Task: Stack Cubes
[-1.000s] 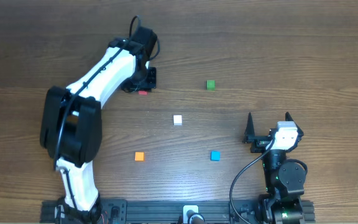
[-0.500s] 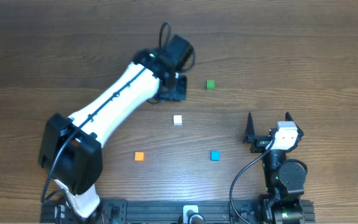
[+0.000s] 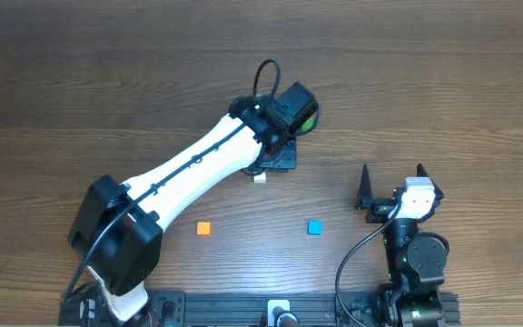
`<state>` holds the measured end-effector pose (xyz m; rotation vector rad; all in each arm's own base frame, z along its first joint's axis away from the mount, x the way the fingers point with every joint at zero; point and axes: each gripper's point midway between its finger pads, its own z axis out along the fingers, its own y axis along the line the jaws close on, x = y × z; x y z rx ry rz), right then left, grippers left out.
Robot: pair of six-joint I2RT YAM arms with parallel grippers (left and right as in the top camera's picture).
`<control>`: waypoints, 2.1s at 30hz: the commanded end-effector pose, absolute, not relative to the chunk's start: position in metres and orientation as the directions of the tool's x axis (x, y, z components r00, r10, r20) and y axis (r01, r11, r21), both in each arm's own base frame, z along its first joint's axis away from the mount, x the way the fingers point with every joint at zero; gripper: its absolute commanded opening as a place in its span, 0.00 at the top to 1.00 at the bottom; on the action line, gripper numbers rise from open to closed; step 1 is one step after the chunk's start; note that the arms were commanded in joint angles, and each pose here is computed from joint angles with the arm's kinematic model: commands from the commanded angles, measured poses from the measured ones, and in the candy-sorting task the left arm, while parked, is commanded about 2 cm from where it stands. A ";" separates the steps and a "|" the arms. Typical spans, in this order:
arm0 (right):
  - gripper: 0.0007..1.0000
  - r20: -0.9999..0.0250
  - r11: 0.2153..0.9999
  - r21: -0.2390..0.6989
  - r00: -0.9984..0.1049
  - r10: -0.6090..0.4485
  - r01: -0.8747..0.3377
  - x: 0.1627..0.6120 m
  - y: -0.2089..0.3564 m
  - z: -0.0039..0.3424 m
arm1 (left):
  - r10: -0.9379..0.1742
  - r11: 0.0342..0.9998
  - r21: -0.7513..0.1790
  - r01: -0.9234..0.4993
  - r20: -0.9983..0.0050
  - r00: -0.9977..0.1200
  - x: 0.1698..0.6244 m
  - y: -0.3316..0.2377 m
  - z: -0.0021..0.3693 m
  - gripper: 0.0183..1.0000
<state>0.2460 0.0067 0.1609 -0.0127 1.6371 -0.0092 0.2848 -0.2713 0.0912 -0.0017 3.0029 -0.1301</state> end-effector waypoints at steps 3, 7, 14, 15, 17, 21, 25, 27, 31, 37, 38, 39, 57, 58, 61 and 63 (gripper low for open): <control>0.01 -0.998 1.000 -0.021 -0.067 -0.021 -0.005 0.246 0.007 0.158 | -0.106 0.994 -0.023 -0.104 -0.100 -0.989 0.287 -0.237 0.064 0.98; 0.01 -0.998 1.000 -0.021 -0.067 -0.021 -0.005 0.246 0.007 0.158 | -0.107 0.994 -0.031 -0.105 -0.088 -0.990 0.284 -0.237 0.058 0.98; 0.01 -0.998 1.000 -0.021 -0.067 -0.021 -0.005 0.246 0.007 0.158 | -0.085 0.996 -0.030 -0.082 -0.086 -0.993 0.281 -0.244 0.050 0.98; 0.01 -0.998 1.000 -0.021 -0.067 -0.021 -0.005 0.246 0.007 0.158 | -0.076 0.997 -0.033 -0.073 -0.090 -0.993 0.281 -0.248 0.048 0.98; 0.01 -0.998 1.000 -0.021 -0.067 -0.021 -0.005 0.246 0.007 0.158 | -0.069 0.997 -0.034 -0.066 -0.091 -0.993 0.280 -0.251 0.045 0.98; 0.01 -0.998 1.000 -0.021 -0.067 -0.021 -0.005 0.246 0.007 0.158 | -0.060 0.998 -0.013 -0.059 -0.092 -0.994 0.279 -0.251 0.039 0.98; 0.01 -0.998 1.000 -0.021 -0.067 -0.021 -0.005 0.246 0.007 0.158 | -0.037 0.999 0.001 -0.037 -0.087 -0.996 0.279 -0.250 0.035 0.98; 0.01 -0.998 1.000 -0.021 -0.067 -0.021 -0.005 0.246 0.007 0.158 | -0.037 0.999 0.007 -0.038 -0.092 -0.995 0.281 -0.249 0.034 0.98; 0.01 -0.998 1.000 -0.021 -0.067 -0.021 -0.005 0.246 0.007 0.158 | -0.038 0.999 0.022 -0.040 -0.110 -0.993 0.284 -0.246 0.035 0.98; 0.01 -0.998 1.000 -0.021 -0.067 -0.021 -0.005 0.246 0.007 0.158 | -0.037 0.999 0.029 -0.041 -0.116 -0.993 0.285 -0.245 0.034 0.98; 0.01 -0.998 1.000 -0.021 -0.067 -0.021 -0.005 0.246 0.007 0.158 | -0.037 0.999 0.028 -0.041 -0.117 -0.992 0.285 -0.245 0.034 0.98; 0.01 -0.998 1.000 -0.021 -0.067 -0.021 -0.005 0.246 0.007 0.158 | -0.038 0.999 0.027 -0.041 -0.117 -0.992 0.285 -0.245 0.034 0.98; 0.01 -0.998 1.000 -0.021 -0.067 -0.021 -0.005 0.246 0.007 0.158 | -0.033 0.999 0.024 -0.036 -0.120 -0.992 0.286 -0.248 0.032 0.98; 0.01 -0.998 1.000 -0.021 -0.067 -0.021 -0.005 0.246 0.007 0.158 | -0.033 0.999 0.025 -0.036 -0.118 -0.992 0.285 -0.248 0.031 0.98; 0.01 -0.998 1.000 -0.021 -0.067 -0.021 -0.005 0.246 0.007 0.158 | -0.032 0.999 0.027 -0.036 -0.116 -0.993 0.285 -0.248 0.030 0.98; 0.01 -0.998 1.000 -0.021 -0.067 -0.022 -0.005 0.246 0.007 0.158 | -0.031 0.999 0.028 -0.035 -0.116 -0.993 0.285 -0.248 0.030 0.98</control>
